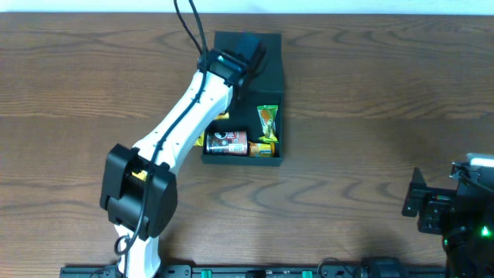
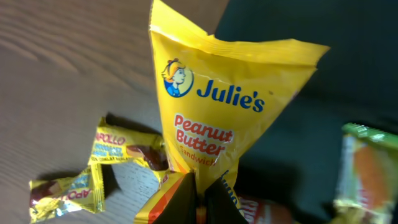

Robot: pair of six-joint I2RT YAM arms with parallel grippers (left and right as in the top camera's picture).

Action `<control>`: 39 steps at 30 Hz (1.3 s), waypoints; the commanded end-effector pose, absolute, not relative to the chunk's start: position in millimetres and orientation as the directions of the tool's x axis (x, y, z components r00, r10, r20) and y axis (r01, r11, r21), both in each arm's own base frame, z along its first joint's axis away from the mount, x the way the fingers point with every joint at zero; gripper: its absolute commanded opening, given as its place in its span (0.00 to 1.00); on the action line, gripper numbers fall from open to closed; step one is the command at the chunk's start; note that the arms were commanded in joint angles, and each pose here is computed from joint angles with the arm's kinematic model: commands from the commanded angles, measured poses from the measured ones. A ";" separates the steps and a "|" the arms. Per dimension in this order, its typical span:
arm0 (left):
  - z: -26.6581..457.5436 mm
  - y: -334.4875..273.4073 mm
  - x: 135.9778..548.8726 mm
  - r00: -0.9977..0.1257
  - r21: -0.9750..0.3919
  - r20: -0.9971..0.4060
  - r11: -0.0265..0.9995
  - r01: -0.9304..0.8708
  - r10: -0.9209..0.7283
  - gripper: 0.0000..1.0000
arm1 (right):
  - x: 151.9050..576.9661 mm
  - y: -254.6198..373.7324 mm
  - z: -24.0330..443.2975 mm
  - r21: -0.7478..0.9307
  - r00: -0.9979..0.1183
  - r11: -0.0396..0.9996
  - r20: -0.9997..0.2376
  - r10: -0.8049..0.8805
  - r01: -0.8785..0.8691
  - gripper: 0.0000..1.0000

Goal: Pack container
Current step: 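Carry the Julie's packet into the box and release it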

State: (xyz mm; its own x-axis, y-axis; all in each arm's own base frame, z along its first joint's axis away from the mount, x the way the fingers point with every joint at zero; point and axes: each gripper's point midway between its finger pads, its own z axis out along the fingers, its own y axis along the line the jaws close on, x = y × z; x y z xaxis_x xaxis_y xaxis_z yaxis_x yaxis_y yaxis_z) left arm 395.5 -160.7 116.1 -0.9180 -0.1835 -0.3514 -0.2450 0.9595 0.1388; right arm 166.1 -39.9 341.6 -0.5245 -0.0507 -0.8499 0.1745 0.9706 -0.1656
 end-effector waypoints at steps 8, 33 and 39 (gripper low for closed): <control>85.2 -212.7 379.0 -0.934 0.152 -0.357 0.988 -0.019 0.037 0.06 | 165.5 -38.5 344.5 -0.143 -0.511 0.973 -0.859 -0.033 0.179 0.99; 40.4 -247.2 349.5 -0.980 -0.059 -0.197 0.998 -0.014 -0.026 0.06 | 163.4 -38.4 340.9 -0.146 -0.526 0.974 -0.850 -0.033 0.175 0.99; 39.4 -247.5 343.9 -0.981 -0.073 -0.168 0.994 -0.083 -0.094 0.06 | 164.0 -36.4 341.0 -0.140 -0.524 0.976 -0.851 -0.033 0.166 0.99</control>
State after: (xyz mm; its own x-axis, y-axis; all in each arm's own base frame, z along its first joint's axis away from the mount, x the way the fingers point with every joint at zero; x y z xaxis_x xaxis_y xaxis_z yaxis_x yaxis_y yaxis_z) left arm 364.2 -242.3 55.5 -0.9616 -0.0502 -0.2697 -0.0372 0.9979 -0.0531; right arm 165.1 -37.8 339.0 -0.5333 -0.0485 -0.8445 0.1639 0.9735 -0.1594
